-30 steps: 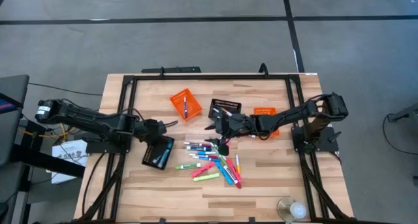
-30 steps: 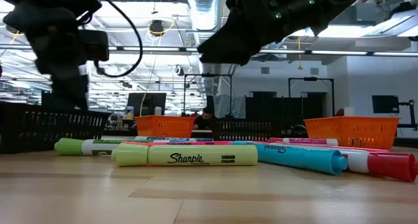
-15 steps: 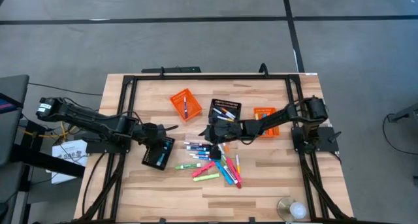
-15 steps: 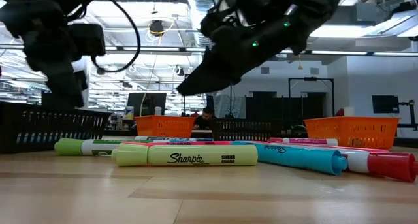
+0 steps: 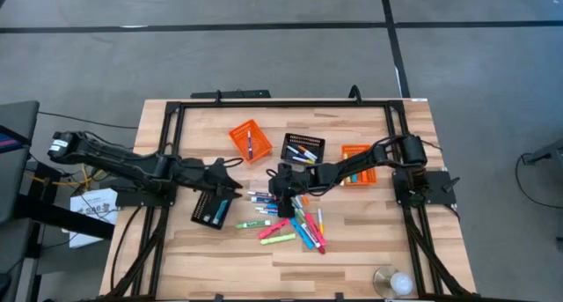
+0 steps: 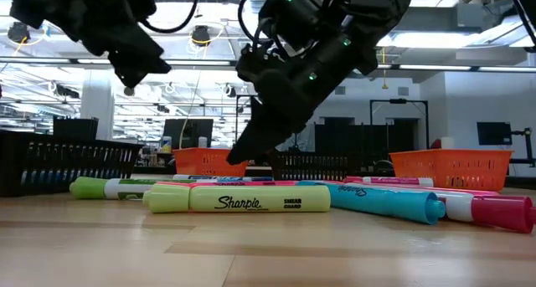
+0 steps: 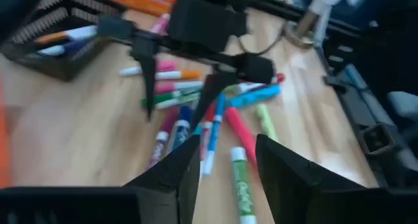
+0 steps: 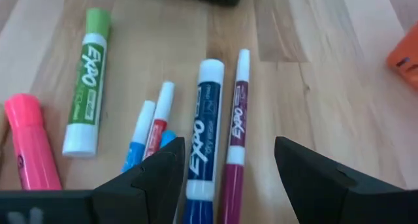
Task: Pick & Place Markers
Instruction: Put the blue marker into the bottom black bin
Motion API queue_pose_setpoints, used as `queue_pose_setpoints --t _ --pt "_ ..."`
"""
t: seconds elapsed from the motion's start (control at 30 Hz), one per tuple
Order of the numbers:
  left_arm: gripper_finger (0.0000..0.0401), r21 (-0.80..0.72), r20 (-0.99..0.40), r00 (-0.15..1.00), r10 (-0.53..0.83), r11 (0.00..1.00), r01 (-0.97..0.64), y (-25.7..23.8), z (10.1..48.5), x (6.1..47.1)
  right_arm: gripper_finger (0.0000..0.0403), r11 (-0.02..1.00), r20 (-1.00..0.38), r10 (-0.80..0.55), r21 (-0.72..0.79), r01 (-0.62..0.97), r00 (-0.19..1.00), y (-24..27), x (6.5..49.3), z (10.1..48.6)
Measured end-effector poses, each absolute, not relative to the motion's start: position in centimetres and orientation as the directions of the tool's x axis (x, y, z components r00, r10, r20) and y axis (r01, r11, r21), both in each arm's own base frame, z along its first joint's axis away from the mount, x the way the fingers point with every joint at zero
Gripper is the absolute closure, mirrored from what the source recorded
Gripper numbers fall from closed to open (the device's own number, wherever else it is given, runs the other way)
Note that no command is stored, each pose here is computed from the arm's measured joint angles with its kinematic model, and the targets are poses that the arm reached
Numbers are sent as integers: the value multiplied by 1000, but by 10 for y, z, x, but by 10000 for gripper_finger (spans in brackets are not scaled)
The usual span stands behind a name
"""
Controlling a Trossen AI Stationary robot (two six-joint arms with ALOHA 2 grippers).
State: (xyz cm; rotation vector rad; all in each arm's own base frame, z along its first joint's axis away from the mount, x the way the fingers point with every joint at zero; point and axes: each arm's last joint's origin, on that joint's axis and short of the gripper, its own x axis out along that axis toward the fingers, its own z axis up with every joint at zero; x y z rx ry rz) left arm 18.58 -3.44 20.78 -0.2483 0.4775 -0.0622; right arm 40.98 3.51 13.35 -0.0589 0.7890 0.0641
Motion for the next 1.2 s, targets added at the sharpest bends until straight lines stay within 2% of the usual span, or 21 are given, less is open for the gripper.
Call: queue_pose_setpoints --t 0.33,0.6,1.2 --pt "265 -198 -524 849 -70 979 -41 -38 185 204 177 997 -739 31 -23 -71 673 38 407 130" --pt "265 -176 -522 850 -63 984 -36 -42 163 227 186 997 -780 24 -28 -74 626 38 402 126" --pt "265 -112 -602 798 -26 992 -53 -45 115 247 322 997 -828 14 -32 -72 560 36 396 121"
